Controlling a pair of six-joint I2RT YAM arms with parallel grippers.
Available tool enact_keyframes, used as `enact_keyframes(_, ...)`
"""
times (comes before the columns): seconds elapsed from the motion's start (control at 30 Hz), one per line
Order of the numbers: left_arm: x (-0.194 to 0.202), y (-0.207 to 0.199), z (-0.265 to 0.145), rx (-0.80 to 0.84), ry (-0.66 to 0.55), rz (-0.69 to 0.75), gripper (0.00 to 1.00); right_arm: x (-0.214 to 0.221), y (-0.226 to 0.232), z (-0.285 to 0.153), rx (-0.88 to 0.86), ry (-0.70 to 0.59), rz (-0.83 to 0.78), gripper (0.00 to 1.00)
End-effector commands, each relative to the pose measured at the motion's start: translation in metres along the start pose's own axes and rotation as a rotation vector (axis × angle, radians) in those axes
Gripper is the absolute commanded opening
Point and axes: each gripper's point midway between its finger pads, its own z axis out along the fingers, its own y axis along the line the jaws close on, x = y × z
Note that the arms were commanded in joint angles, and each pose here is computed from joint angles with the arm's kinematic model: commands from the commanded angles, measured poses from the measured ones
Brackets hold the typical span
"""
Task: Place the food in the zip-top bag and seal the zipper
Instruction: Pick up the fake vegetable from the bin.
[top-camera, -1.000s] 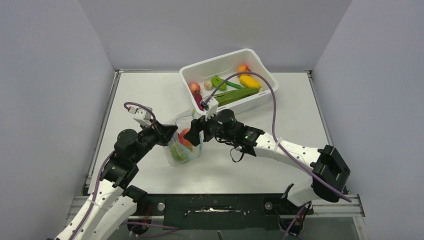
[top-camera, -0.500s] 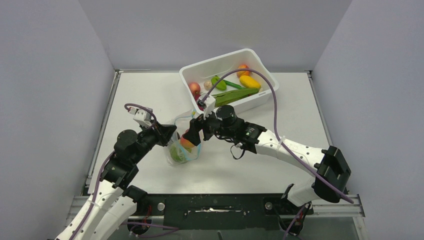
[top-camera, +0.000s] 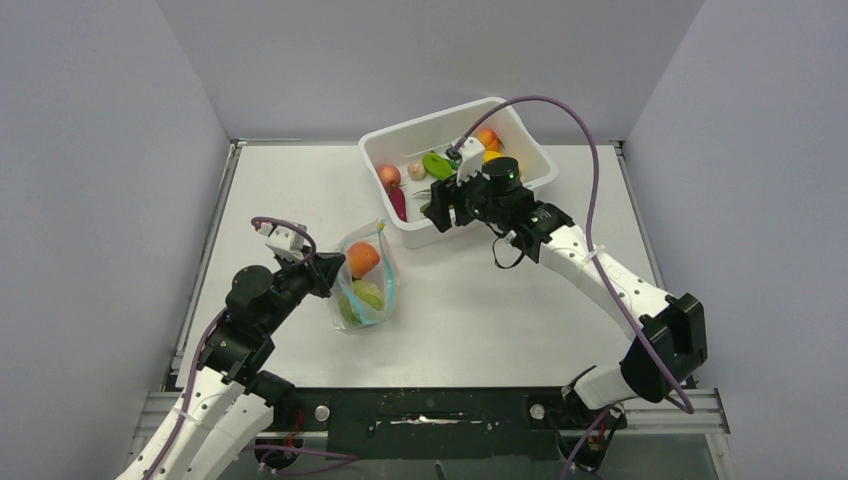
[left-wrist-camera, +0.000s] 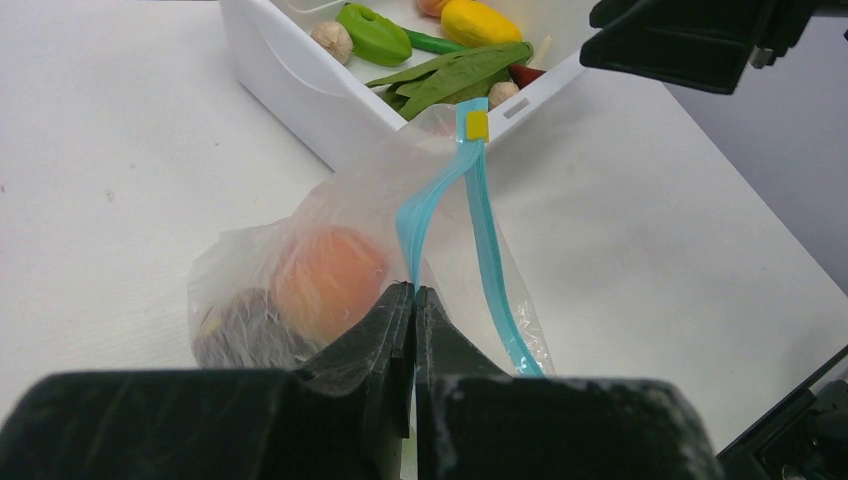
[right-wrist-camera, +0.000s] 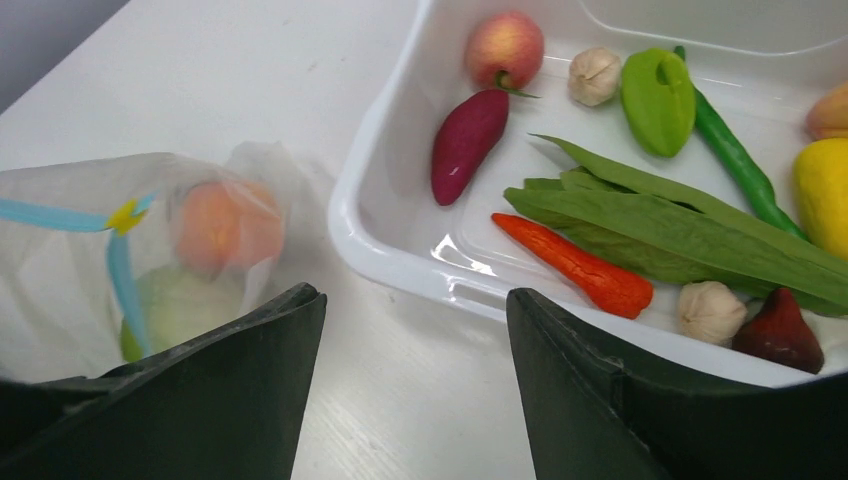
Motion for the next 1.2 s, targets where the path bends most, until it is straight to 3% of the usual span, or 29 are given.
enact_keyframes(0.0,-0.01,0.004,-0.002,-0.019,-0.044,0.04,0.0,-0.025,-0.037,0.014,0.105,-0.019,-0.051,0.66)
enact_keyframes(0.27,-0.009,0.004,-0.001,-0.014,-0.037,0.044,0.0,-0.031,-0.099,0.066,0.268,0.071,-0.078,0.59)
enact_keyframes(0.73,-0.006,0.003,0.001,-0.001,-0.028,0.049,0.0,-0.038,-0.161,0.157,0.285,0.047,-0.099,0.55)
enact_keyframes(1.17,-0.003,0.004,0.004,-0.005,-0.015,0.046,0.0,0.005,-0.208,0.218,0.26,0.053,-0.128,0.63)
